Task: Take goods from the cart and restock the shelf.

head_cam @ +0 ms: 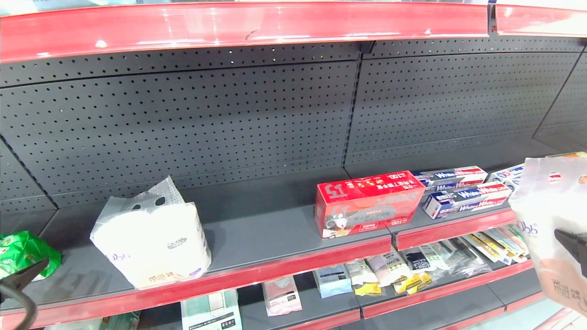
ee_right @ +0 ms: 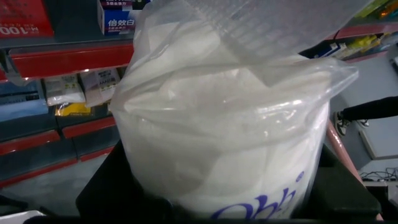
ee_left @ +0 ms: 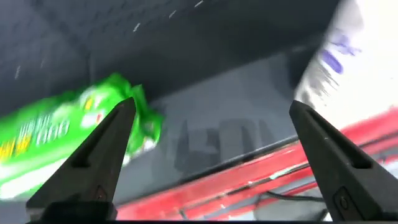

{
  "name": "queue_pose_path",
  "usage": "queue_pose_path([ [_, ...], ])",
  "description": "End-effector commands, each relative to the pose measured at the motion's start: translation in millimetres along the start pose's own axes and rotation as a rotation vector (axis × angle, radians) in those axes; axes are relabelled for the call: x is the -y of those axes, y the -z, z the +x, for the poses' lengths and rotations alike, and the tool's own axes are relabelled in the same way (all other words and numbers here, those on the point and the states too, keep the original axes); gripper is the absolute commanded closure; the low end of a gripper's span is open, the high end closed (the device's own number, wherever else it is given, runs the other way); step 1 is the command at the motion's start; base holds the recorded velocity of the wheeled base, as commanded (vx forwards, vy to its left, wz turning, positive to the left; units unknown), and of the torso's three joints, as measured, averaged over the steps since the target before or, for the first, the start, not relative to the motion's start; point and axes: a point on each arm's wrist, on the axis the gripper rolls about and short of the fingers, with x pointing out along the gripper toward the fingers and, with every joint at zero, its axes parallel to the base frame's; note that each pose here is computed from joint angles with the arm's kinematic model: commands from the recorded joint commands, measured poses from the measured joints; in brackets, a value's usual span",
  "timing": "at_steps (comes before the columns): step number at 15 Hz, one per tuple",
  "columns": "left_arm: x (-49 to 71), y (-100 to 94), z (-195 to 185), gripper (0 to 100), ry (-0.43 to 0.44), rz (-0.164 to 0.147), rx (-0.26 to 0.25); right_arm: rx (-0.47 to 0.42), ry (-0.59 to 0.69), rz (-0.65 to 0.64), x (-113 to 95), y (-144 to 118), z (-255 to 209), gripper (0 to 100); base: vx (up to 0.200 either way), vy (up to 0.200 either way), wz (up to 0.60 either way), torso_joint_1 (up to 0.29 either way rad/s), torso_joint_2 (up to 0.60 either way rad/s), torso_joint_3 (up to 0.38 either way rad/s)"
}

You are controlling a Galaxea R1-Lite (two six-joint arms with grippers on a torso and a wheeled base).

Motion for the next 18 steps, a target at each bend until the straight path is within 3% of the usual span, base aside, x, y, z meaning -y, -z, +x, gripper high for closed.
queue_pose_path([
  [1,11.7,-14.4,-3.6,0,-0.053,-0.004,0.008,-0.002,0.000,-0.001,-0.5,-1.3,1.8,100,0.000,0.000,0.00,0.000,0.00,0.000],
  [4,17.0,-21.1,-3.8,0,-0.182,-0.049,-0.035,-0.002,0.000,0.001,-0.7,-3.8,3.6,100,0.000,0.000,0.00,0.000,0.00,0.000],
  [7,21.0,-26.6,-3.8,0,-0.401,-0.165,-0.088,-0.003,-0.001,0.005,-0.8,-3.7,3.9,100,0.000,0.000,0.00,0.000,0.00,0.000],
  [8,22.3,-29.5,-1.3,0,-0.532,-0.247,-0.095,-0.003,-0.001,0.006,-0.8,-3.7,3.9,100,0.000,0.000,0.00,0.000,0.00,0.000],
  [9,26.4,-32.8,1.8,0,-0.597,-0.302,-0.071,-0.003,-0.001,0.006,-0.8,-3.3,3.7,100,0.000,0.000,0.00,0.000,0.00,0.000],
  [10,33.2,-35.3,3.6,0,-0.596,-0.334,-0.033,-0.001,0.000,0.007,-0.5,-3.8,3.3,100,0.000,0.000,0.00,0.000,0.00,0.000],
  [11,43.2,-38.3,3.2,0,-0.551,-0.330,0.021,-0.001,0.000,0.007,-0.5,-3.8,3.3,100,0.000,0.000,0.00,0.000,0.00,0.000],
  [12,62.0,-36.4,0.1,0,-0.445,-0.301,0.064,0.003,0.001,0.010,0.0,-4.6,2.8,100,0.000,0.000,0.00,0.000,0.00,0.000],
  [13,70.8,-34.9,-1.9,0,-0.378,-0.286,0.081,0.007,0.001,0.011,0.3,-5.0,2.4,100,0.000,0.000,0.00,0.000,0.00,0.000],
  [15,108.1,-27.9,-31.2,0,0.035,-0.193,0.222,0.015,0.005,0.016,1.5,-4.7,0.0,100,0.000,0.000,0.00,0.000,0.00,0.000],
  [17,118.9,-25.2,-50.3,0,0.225,-0.106,0.285,0.020,0.004,0.018,1.9,-4.8,-1.0,100,0.000,0.000,0.00,0.000,0.00,0.000],
  [18,125.8,-22.3,-66.6,0,0.339,-0.042,0.335,0.022,0.005,0.017,2.2,-5.2,-1.4,100,0.000,0.000,0.00,0.000,0.00,0.000],
])
